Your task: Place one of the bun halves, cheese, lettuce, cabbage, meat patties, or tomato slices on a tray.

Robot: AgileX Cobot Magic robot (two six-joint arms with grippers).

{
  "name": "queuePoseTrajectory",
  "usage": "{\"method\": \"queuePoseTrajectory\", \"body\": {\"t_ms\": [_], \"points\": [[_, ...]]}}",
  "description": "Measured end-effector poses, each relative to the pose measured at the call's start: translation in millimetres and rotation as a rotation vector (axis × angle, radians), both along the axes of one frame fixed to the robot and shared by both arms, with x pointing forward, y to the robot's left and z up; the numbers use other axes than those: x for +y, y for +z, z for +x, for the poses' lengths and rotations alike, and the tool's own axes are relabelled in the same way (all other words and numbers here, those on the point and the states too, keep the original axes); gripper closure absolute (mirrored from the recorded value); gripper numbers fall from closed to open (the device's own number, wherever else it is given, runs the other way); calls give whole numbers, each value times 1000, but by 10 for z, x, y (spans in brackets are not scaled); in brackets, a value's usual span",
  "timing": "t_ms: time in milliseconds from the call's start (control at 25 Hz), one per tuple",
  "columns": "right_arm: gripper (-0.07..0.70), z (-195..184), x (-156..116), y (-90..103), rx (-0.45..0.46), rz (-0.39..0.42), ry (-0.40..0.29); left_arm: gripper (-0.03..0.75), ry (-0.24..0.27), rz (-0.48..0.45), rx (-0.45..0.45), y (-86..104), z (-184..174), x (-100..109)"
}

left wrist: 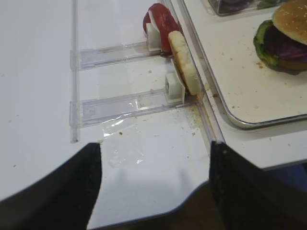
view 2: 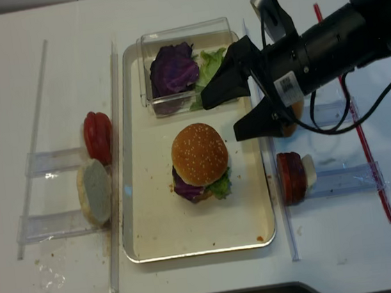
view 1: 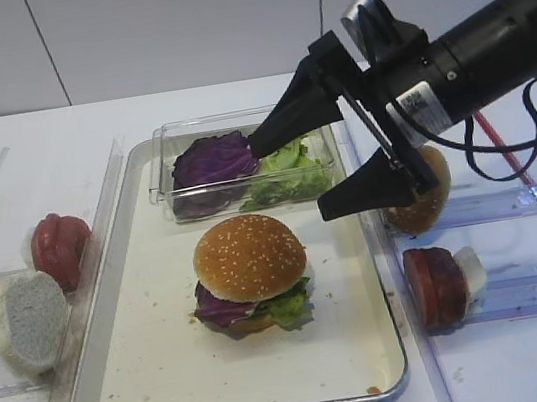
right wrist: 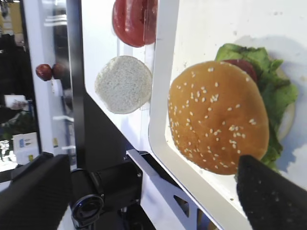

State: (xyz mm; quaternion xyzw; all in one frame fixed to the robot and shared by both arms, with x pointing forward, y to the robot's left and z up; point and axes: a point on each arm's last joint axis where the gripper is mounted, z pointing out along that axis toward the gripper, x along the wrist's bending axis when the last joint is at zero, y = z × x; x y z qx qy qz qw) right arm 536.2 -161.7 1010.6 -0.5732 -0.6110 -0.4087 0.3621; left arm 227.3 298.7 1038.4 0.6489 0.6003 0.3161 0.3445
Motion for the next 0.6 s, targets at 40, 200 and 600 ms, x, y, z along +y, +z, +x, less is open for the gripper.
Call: {"method": "queuePoseTrajectory", "body": {"t_ms": [40, 200, 600], "points": [[-60, 20, 0, 39, -3, -11, 1, 276, 0, 0, 0, 0, 0, 0], [-60, 82, -4, 155, -9, -58, 15, 276, 0, 0, 0, 0, 0, 0], [-60, 206, -74, 372, 3, -256, 17, 276, 0, 0, 0, 0, 0, 0]]}}
